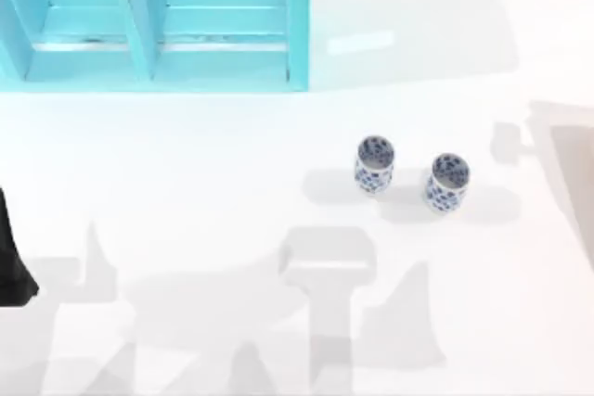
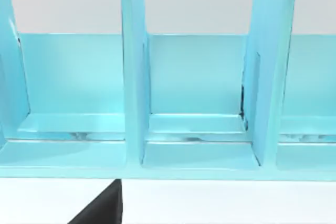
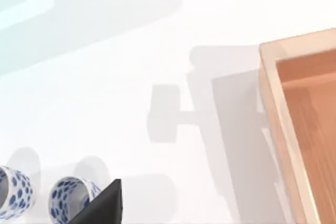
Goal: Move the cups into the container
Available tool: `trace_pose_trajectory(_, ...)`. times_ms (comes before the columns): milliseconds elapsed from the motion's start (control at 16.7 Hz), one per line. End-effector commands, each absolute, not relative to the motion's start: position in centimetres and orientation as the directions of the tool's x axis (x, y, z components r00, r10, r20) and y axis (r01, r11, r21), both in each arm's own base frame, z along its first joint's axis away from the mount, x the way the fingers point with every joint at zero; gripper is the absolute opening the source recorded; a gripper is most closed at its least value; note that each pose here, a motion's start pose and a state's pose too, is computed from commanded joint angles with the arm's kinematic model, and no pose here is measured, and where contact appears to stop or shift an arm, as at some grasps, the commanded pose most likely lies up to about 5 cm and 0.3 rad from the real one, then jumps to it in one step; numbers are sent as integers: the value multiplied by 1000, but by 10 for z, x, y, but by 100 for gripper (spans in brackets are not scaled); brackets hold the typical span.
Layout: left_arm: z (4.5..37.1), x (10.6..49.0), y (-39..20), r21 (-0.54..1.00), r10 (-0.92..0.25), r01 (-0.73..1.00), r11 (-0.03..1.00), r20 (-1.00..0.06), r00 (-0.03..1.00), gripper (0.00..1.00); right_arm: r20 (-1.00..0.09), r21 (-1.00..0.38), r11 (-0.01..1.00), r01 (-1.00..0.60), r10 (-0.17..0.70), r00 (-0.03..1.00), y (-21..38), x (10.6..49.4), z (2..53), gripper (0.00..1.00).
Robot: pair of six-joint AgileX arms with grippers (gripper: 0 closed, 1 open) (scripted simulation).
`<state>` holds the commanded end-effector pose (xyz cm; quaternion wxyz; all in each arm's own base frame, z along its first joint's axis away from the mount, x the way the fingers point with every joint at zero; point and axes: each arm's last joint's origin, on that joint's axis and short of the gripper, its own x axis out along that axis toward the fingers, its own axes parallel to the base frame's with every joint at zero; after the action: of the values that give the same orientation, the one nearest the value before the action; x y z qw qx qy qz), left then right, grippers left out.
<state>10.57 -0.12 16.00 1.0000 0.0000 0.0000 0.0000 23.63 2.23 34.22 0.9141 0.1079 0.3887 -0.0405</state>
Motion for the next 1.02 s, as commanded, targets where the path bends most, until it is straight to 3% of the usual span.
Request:
trace_pose_trajectory(300,160,106,-1,0,0,0,1000,0,1000,100,-935,76,982,171,10,355,83,347,317,100)
trace_pose_trajectory(540,160,106,-1,0,0,0,1000,0,1000,100,-987,9,992,125,-12,163,153,388,276,100)
trace_pose_trajectory(780,160,106,-1,0,0,0,1000,0,1000,100,-995,-14,998,65,-20,94,220,395,250,100)
trace_pose_trajectory(1020,160,106,-1,0,0,0,1000,0,1000,100,-996,-4,1000,17,-6,94,264,392,238,100)
